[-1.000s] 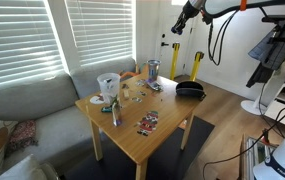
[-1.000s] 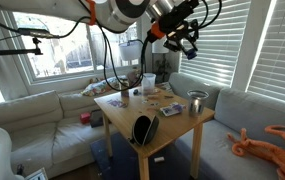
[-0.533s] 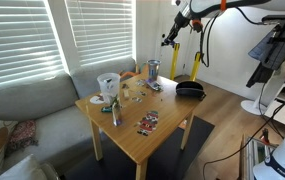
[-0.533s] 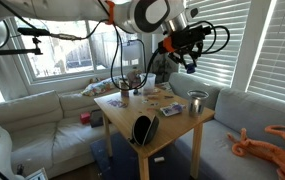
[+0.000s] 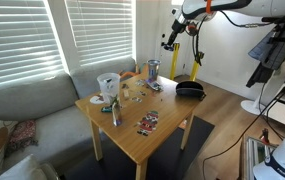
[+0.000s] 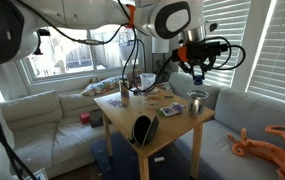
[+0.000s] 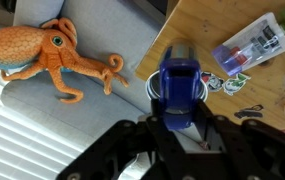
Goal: Pick up the blue toy car and put it in the silver cup
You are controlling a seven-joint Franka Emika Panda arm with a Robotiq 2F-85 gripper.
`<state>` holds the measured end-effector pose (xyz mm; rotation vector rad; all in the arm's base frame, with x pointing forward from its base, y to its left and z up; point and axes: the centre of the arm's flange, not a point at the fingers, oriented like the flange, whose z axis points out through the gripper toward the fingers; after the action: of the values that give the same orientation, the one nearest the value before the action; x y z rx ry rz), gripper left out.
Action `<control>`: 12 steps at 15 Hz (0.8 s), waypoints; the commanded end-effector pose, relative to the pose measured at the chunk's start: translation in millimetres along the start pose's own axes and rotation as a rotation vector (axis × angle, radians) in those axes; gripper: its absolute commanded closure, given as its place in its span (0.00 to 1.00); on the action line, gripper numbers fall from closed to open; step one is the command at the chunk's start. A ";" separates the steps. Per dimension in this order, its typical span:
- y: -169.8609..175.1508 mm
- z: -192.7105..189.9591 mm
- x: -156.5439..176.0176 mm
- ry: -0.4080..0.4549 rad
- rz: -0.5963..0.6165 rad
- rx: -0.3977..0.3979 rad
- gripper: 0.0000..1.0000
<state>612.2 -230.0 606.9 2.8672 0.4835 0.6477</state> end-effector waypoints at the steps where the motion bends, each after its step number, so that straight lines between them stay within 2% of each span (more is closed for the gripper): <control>1: 20.9 10.3 25.2 -0.026 -0.010 0.047 0.89; 5: 21.5 34.3 39.1 -0.086 -0.043 0.103 0.89; 6: 47.0 42.0 19.3 -0.107 -0.051 0.115 0.89; 12: 101.3 70.3 -7.5 -0.192 -0.090 0.136 0.89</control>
<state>642.8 -304.0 553.2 2.9698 0.5962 0.3593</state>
